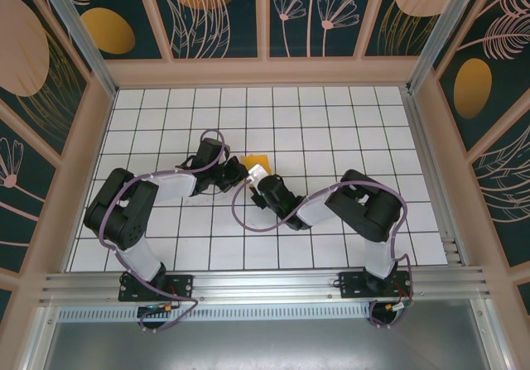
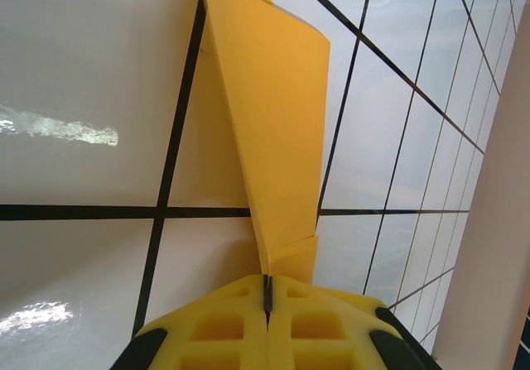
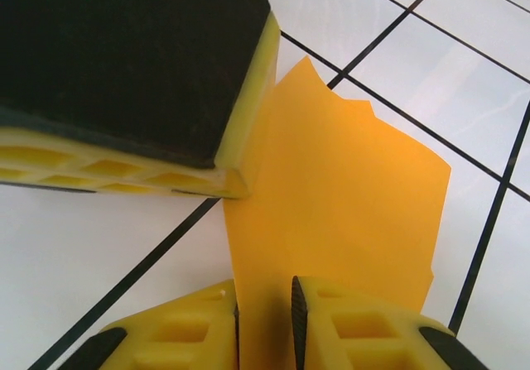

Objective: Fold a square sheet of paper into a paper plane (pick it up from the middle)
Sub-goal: Fold the wing for the fifth time at the center of the table.

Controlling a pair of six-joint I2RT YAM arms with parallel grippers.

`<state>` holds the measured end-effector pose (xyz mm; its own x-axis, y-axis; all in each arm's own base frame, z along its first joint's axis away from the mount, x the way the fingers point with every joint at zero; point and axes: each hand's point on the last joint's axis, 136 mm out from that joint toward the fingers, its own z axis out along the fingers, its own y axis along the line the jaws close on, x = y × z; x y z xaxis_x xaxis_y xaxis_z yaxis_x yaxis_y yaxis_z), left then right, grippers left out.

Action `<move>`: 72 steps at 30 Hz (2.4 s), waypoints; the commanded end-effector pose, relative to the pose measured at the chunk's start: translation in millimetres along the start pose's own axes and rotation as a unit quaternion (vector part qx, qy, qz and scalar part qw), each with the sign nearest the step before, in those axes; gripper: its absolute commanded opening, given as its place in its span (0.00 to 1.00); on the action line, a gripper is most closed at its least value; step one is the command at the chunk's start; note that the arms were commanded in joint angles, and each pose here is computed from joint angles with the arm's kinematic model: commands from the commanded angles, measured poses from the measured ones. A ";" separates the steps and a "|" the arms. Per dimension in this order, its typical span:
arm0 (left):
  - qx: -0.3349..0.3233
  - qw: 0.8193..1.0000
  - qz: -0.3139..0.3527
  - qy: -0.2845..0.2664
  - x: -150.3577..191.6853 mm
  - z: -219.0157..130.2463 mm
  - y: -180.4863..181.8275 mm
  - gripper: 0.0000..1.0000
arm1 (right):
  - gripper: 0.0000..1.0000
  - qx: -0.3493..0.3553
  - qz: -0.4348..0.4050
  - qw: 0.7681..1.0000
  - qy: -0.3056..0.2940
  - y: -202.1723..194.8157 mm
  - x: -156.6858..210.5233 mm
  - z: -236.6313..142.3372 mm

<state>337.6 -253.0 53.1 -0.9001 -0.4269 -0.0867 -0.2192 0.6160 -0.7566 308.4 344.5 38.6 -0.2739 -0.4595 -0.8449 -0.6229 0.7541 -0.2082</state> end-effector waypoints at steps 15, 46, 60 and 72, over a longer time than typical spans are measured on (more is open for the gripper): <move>0.005 1.000 0.009 -0.021 -10.3 -9.2 -18.2 0.18 | 0.06 -0.032 0.043 0.998 -0.013 -3.6 -1.7 -1.4; 0.066 0.993 0.076 -0.057 -22.2 -23.8 -28.2 0.54 | 0.00 -0.199 0.345 0.917 -0.004 -29.1 -11.6 -21.1; 0.090 0.990 0.108 -0.018 -8.0 10.1 -42.2 0.41 | 0.00 -0.186 0.453 0.871 0.020 -49.9 7.3 -22.7; 0.107 0.986 0.127 -0.004 -9.9 30.1 -53.5 0.37 | 0.00 -0.167 0.510 0.843 0.041 -63.0 24.4 -21.3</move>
<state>363.8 -290.6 65.9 -0.9154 -0.3136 -0.2525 0.0303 0.5716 -0.8200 327.1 277.1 43.1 -0.8203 0.2834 -0.4967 -0.2282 0.6342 0.7387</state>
